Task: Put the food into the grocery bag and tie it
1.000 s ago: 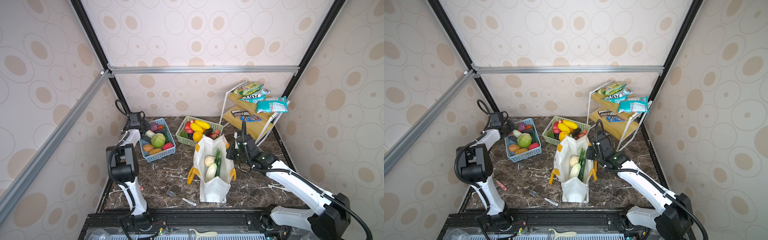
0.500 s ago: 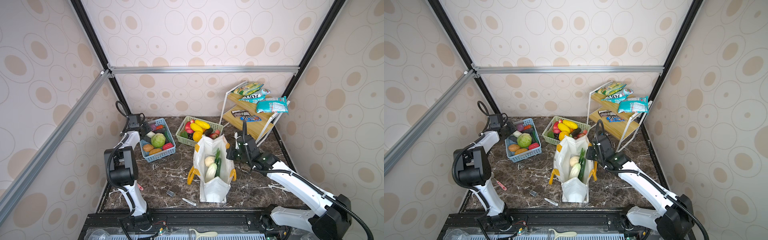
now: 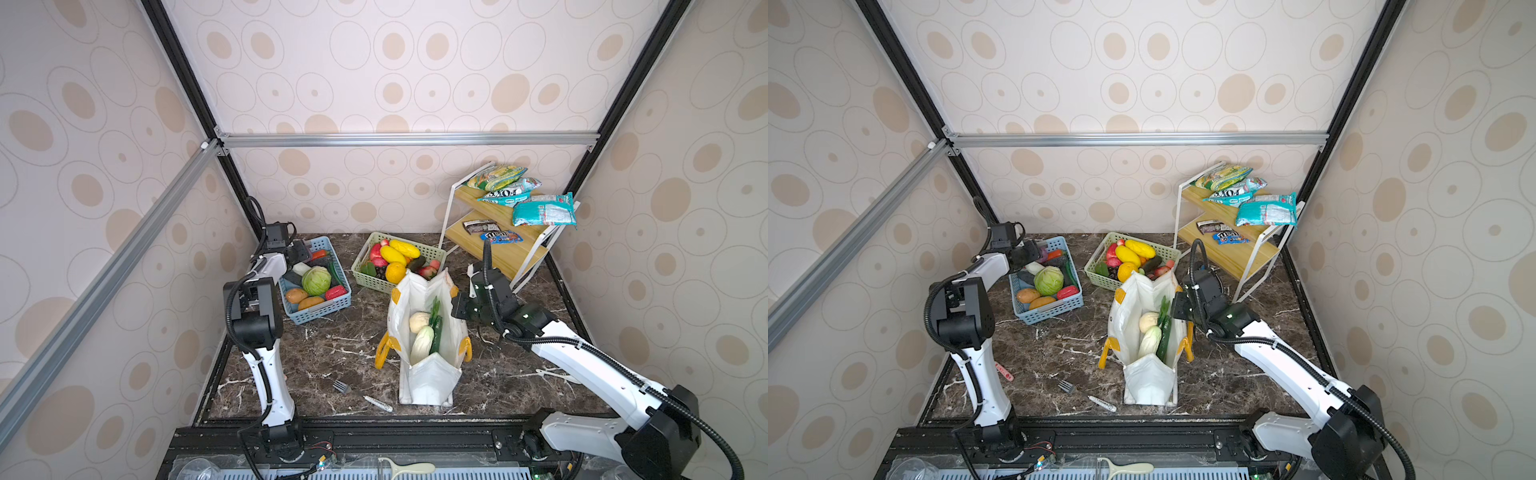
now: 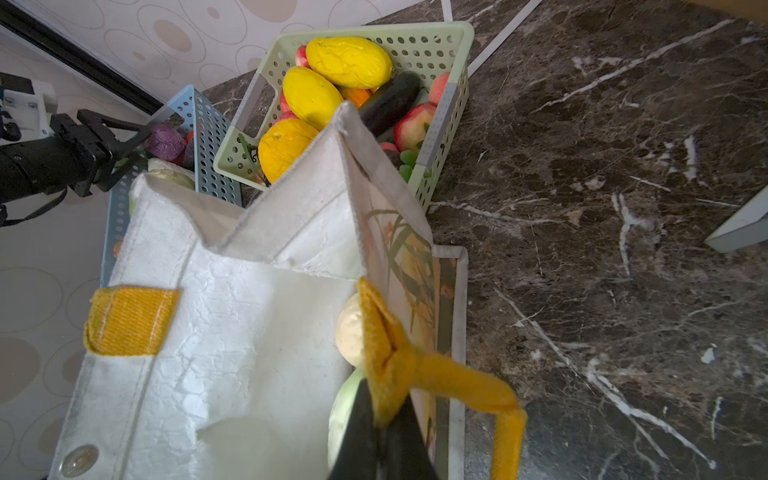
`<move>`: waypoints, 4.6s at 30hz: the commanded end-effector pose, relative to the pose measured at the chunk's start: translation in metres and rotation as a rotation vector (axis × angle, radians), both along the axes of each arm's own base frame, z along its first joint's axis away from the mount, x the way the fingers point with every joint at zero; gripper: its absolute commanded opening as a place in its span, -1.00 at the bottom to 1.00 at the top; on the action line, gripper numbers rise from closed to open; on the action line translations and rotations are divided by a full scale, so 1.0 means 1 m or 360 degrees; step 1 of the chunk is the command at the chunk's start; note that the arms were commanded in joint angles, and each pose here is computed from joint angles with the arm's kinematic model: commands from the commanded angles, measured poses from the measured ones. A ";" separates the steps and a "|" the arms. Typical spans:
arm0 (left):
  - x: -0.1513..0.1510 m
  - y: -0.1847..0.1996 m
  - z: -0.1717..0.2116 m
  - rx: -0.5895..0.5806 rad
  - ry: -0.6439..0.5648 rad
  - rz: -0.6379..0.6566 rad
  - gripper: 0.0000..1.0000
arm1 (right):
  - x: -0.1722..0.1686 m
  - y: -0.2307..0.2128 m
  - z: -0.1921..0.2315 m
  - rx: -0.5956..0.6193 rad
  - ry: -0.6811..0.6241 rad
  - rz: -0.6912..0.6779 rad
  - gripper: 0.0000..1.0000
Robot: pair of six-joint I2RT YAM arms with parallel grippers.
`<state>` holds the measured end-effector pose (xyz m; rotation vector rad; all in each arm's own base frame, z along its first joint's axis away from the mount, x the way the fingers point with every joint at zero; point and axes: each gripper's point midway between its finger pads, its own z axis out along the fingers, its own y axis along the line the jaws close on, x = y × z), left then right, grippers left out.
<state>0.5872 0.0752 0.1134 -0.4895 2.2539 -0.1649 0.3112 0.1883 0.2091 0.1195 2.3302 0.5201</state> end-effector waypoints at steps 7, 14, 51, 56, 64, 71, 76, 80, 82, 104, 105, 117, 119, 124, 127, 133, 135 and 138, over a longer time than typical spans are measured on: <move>0.019 -0.007 -0.024 0.0278 0.0149 -0.0024 0.35 | 0.005 0.004 0.008 -0.0005 0.0009 -0.0013 -1.00; 0.021 -0.004 -0.034 0.0329 0.0194 0.0031 0.31 | 0.007 0.005 0.008 -0.0008 0.0014 -0.0017 -1.00; -0.107 -0.114 0.081 -0.0094 -0.0060 -0.0297 -0.01 | -0.004 0.004 0.005 0.0027 -0.0004 0.0012 -1.00; -0.151 -0.091 0.060 0.0035 0.0060 -0.0144 0.00 | -0.004 0.008 0.004 0.0036 -0.0005 0.0033 -1.00; -0.177 -0.061 0.024 0.0040 0.0205 0.0037 0.00 | -0.003 0.012 0.002 0.0043 0.0001 0.0059 -1.00; -0.186 -0.058 -0.004 0.0003 0.0282 0.0098 0.03 | -0.005 0.004 0.005 0.0006 -0.0024 0.0036 -1.00; -0.186 -0.059 -0.013 -0.0008 0.0319 0.0101 0.20 | -0.004 0.005 0.004 0.0020 -0.0020 0.0033 -1.00; -0.182 -0.052 -0.002 0.0033 0.0292 0.0143 0.35 | -0.004 0.004 0.006 0.0018 -0.0026 0.0029 -1.00; -0.178 -0.049 0.007 0.0044 0.0267 0.0157 0.42 | -0.004 0.004 0.007 0.0018 -0.0032 0.0028 -1.00; -0.059 0.011 0.029 0.0029 0.0120 0.0394 0.49 | -0.002 -0.003 0.011 -0.0043 -0.0060 -0.0008 -1.00; -0.052 0.012 0.024 0.0006 0.0126 0.0386 0.50 | -0.001 -0.003 0.011 -0.0048 -0.0058 -0.0011 -1.00; -0.018 0.029 -0.036 0.0005 0.0283 0.0429 0.48 | 0.003 -0.002 0.004 -0.0064 -0.0030 -0.0026 -1.00; -0.016 0.029 -0.042 0.0002 0.0303 0.0426 0.46 | 0.004 -0.001 0.004 -0.0065 -0.0030 -0.0028 -1.00; -0.017 0.027 -0.062 -0.0015 0.0350 0.0417 0.40 | 0.005 -0.001 0.003 -0.0067 -0.0024 -0.0028 -1.00; -0.019 0.026 -0.071 -0.0026 0.0369 0.0420 0.29 | 0.005 0.000 0.002 -0.0066 -0.0015 -0.0024 -1.00; -0.022 0.028 -0.060 -0.0024 0.0321 0.0433 -0.11 | 0.005 0.001 0.002 -0.0063 -0.0014 -0.0023 -1.00; -0.022 0.029 -0.049 -0.0014 0.0284 0.0436 -0.19 | 0.004 0.000 0.002 -0.0063 -0.0016 -0.0023 -1.00; -0.021 0.031 -0.028 0.0006 0.0228 0.0434 -0.26 | 0.004 0.000 0.001 -0.0057 -0.0016 -0.0026 -1.00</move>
